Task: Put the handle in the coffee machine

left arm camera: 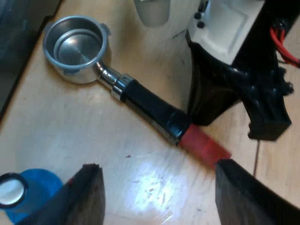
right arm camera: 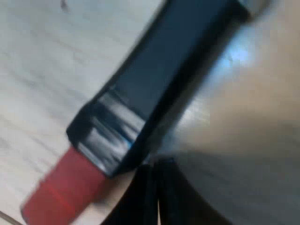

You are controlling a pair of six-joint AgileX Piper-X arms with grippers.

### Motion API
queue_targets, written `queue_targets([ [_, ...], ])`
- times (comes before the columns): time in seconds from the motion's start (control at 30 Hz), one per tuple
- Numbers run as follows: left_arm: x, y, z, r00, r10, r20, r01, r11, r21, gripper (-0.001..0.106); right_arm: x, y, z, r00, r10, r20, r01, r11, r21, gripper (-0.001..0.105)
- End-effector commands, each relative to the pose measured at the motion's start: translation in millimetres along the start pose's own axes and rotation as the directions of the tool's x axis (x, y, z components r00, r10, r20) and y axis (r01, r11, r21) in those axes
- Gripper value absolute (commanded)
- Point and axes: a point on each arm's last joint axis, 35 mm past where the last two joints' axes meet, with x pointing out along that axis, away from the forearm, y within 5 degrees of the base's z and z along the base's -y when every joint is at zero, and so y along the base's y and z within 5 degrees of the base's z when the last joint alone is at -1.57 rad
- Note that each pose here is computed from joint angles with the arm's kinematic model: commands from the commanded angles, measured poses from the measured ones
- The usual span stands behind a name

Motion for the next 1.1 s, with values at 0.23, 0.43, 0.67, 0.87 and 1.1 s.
queue_targets([
  [0.23, -14, -3.5, -1, 0.989, 0.146, 0.020, -0.147, 0.989, 0.016, 0.054, 19, 14, 25, 0.981, 0.112, 0.156, -0.123, 0.991, 0.062, 0.000],
  [0.43, -26, -2.7, -4, 0.979, 0.194, 0.066, -0.195, 0.981, -0.004, 0.054, 24, 16, 34, 0.959, 0.114, 0.259, -0.132, 0.990, 0.057, 0.000],
  [0.67, -27, -1.8, -4, 0.977, 0.202, 0.069, -0.201, 0.979, -0.025, 0.054, 22, 17, 40, 0.937, 0.074, 0.341, -0.102, 0.993, 0.064, 0.000],
  [0.87, -27, -1.8, -4, 0.977, 0.202, 0.069, -0.201, 0.979, -0.025, 0.054, 17, 19, 39, 0.942, 0.127, 0.311, -0.147, 0.988, 0.039, 0.000],
  [1.1, -27, -1.8, -4, 0.977, 0.202, 0.069, -0.201, 0.979, -0.025, 0.054, -21, 15, 32, 0.951, -0.014, 0.309, 0.018, 1.000, -0.009, 0.000],
])
